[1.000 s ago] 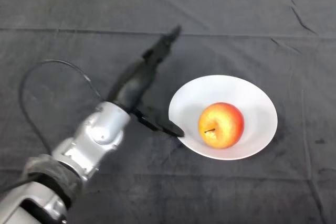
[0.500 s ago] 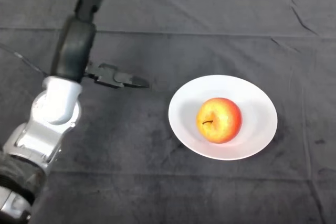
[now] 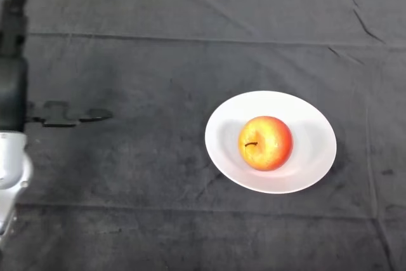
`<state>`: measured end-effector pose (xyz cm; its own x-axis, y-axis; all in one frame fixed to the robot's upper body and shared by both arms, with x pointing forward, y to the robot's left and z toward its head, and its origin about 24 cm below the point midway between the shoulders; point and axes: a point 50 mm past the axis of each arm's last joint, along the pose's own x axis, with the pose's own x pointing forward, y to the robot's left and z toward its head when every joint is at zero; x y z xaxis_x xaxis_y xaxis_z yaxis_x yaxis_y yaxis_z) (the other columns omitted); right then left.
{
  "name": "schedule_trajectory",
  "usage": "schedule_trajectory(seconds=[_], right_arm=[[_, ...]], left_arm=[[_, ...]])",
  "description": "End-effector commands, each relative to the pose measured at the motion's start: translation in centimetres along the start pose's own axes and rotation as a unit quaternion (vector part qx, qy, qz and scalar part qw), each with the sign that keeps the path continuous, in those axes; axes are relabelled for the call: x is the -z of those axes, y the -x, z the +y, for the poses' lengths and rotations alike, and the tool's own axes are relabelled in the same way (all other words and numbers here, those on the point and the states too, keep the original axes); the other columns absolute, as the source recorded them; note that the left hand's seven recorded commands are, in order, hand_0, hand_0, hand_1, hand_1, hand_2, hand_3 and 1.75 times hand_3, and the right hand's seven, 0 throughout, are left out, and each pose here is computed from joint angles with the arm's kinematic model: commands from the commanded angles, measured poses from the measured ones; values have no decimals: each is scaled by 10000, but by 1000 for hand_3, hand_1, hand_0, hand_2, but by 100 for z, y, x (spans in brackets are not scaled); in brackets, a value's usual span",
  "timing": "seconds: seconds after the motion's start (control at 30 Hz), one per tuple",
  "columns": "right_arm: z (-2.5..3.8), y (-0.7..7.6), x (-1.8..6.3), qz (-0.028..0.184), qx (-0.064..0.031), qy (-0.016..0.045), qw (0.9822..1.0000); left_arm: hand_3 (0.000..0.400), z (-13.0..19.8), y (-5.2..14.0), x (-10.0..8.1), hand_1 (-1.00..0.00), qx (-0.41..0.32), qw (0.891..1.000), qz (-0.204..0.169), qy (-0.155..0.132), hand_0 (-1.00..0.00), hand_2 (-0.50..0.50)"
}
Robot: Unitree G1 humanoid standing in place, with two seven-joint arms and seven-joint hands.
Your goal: Move the apple to the plate
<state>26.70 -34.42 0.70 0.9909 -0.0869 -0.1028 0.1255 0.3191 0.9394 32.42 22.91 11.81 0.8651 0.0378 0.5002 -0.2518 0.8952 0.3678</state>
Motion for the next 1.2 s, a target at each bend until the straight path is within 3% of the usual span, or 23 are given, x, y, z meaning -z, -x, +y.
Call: schedule_trajectory(seconds=[0.03,0.5,0.97,1.2], right_arm=[[26,12,-99,-97,-7,61,9999],[26,12,-99,-97,-5,64,9999],[26,13,-99,-98,-5,61,9999],[26,13,-99,-98,-6,58,9999]], left_arm=[[0,247,7,-50,0,-333,9991,-230,-92,0,0],[0,788,246,132,0,-1331,9905,97,-325,0,0],[0,1275,543,230,0,-2322,9709,339,-474,0,0],[0,1350,579,226,0,-2699,9611,361,-472,0,0]])
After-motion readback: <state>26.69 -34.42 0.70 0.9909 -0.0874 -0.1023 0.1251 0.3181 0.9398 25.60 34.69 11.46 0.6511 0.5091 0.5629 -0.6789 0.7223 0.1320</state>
